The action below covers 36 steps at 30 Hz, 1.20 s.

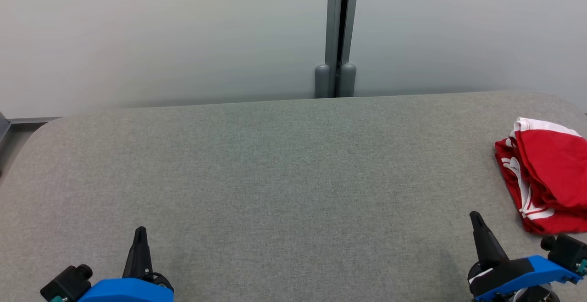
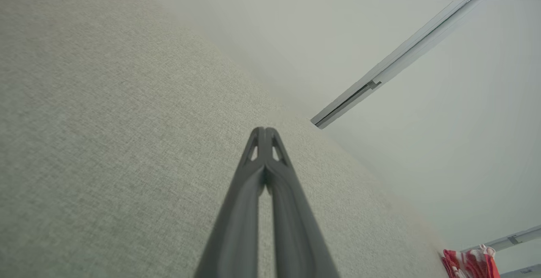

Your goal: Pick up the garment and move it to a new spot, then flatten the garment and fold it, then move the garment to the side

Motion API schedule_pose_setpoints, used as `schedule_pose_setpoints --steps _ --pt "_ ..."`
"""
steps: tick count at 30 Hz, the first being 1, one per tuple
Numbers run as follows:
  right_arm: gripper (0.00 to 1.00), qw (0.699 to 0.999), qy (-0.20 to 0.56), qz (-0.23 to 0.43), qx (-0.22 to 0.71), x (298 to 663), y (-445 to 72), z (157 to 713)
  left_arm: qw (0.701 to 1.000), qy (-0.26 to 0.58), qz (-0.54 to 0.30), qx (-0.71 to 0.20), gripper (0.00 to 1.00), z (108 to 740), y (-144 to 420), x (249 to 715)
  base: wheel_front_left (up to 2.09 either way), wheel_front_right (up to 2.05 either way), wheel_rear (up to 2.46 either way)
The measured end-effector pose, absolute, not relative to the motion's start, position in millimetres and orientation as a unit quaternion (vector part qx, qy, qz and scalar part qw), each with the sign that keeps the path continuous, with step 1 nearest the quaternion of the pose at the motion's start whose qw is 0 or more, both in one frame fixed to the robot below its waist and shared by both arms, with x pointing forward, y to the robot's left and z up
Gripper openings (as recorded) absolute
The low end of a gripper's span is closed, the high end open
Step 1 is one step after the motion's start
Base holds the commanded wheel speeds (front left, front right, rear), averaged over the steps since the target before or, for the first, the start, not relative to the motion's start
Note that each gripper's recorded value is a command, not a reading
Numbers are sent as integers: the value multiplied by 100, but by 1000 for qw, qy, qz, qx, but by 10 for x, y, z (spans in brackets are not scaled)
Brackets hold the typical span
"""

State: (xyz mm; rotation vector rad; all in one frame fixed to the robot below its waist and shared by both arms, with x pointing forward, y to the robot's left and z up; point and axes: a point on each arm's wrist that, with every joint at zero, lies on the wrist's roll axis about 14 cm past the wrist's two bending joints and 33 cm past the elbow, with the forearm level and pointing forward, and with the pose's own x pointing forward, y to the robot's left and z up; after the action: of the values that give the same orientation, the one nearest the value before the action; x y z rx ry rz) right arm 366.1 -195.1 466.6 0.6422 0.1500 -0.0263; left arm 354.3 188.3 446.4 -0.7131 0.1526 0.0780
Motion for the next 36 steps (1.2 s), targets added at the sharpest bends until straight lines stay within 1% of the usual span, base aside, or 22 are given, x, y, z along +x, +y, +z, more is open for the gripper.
schedule_pose_setpoints --steps 16,36 --pt "0 907 59 -19 416 3714 -1970 4749 894 65 44 -440 0 4561 1913 3623 0 0 0" --pt "0 856 42 -20 516 3773 -1983 4842 844 50 43 -532 0 4676 1946 3700 0 0 0"
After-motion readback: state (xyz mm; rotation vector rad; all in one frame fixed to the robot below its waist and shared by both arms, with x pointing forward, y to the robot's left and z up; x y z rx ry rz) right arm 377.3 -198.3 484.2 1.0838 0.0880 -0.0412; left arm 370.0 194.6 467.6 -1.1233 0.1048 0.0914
